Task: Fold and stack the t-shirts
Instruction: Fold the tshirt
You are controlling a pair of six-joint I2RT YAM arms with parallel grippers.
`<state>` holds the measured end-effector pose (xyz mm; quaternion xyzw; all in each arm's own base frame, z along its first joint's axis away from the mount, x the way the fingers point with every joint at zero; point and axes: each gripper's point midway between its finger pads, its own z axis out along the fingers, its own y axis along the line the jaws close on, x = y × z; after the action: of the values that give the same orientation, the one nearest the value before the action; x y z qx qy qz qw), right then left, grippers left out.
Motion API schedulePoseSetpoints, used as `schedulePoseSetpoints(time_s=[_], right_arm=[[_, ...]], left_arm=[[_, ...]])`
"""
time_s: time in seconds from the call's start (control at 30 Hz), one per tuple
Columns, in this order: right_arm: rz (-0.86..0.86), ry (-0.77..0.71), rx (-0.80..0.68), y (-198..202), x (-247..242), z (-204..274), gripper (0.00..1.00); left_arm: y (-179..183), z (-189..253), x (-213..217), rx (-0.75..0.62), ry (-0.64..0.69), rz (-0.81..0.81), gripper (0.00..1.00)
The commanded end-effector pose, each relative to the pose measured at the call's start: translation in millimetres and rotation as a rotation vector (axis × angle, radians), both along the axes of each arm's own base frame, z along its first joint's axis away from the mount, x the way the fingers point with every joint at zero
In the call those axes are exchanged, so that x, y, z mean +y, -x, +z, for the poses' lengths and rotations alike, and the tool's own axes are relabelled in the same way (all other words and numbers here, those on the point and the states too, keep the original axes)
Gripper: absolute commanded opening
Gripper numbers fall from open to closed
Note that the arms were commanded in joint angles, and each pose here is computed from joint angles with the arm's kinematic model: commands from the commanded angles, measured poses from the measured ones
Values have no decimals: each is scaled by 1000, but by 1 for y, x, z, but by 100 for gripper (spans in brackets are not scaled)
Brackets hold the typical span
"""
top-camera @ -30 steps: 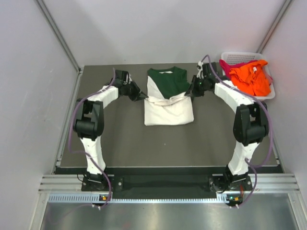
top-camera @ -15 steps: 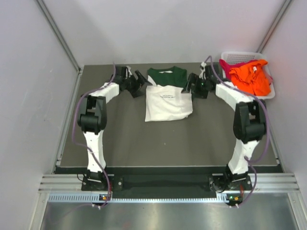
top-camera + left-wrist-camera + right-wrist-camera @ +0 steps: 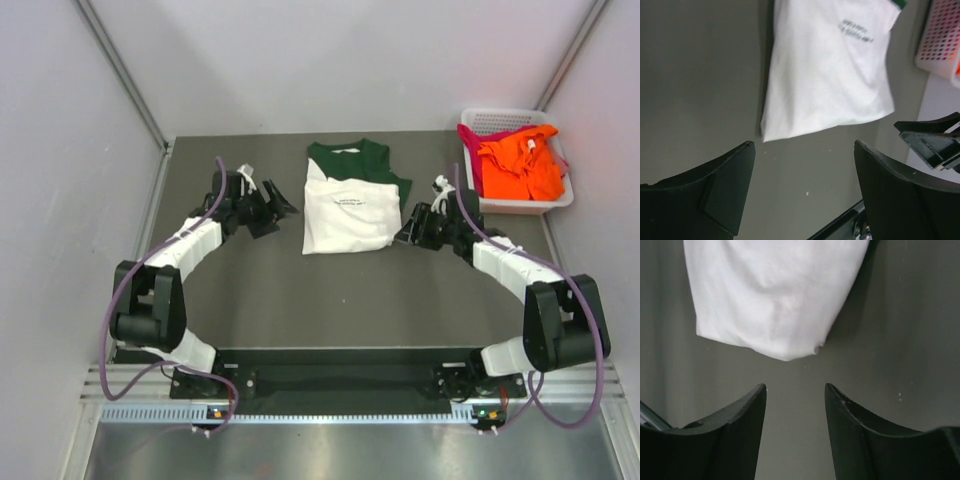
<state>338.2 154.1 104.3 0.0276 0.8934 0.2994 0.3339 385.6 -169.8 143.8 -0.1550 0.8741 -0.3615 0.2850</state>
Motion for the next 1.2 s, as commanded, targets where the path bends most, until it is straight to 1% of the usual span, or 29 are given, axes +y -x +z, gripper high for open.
schedulePoseSetpoints(time_s=[0.0,0.07,0.13,0.17,0.2,0.27,0.3,0.33,0.37,0.4,0.43,0.47,0.6,0.77,0.9,0.97,1.1,1.17], right_arm=[[-43,-8,-147,-13,-8,16,50],[-39,17,-160,-10,-12,11,51],[-15,63,-149,-7,-16,-1,56],[-2,78,-127,-6,-16,-12,57],[14,70,-138,-8,-13,-13,57],[38,59,-114,-9,-8,-28,57],[59,53,-126,-13,-1,-28,54],[66,56,-119,-14,1,-31,52],[78,64,-93,-16,4,-42,50],[97,72,-101,-20,11,-41,46],[102,81,-97,-22,13,-44,44],[110,97,-87,-23,15,-51,43],[118,138,-103,-35,24,-53,43],[136,205,-128,-50,36,-53,43],[111,267,-126,-56,37,-57,43],[108,276,-120,-57,37,-59,43],[109,289,-132,-59,40,-58,37],[111,297,-130,-61,42,-60,31]], left_arm=[[17,-10,7,-41,-67,-34,84],[24,-21,10,-39,-88,-40,84],[26,-27,11,-58,-109,-52,81],[31,-36,11,-46,-115,-60,73],[32,-43,10,-39,-120,-75,69],[32,-49,5,-45,-119,-96,66],[32,-57,2,-36,-124,-109,64],[30,-58,-1,-49,-123,-119,63],[31,-60,-5,-49,-128,-134,63],[30,-66,-7,-42,-138,-142,62],[27,-68,-9,-48,-148,-145,61],[26,-70,-12,-51,-158,-153,61],[20,-89,-17,-19,-192,-169,57],[13,-101,-23,3,-231,-174,59],[10,-107,-29,6,-248,-187,59],[11,-110,-32,15,-259,-199,59],[15,-119,-34,37,-282,-207,54],[19,-124,-32,58,-289,-205,51]])
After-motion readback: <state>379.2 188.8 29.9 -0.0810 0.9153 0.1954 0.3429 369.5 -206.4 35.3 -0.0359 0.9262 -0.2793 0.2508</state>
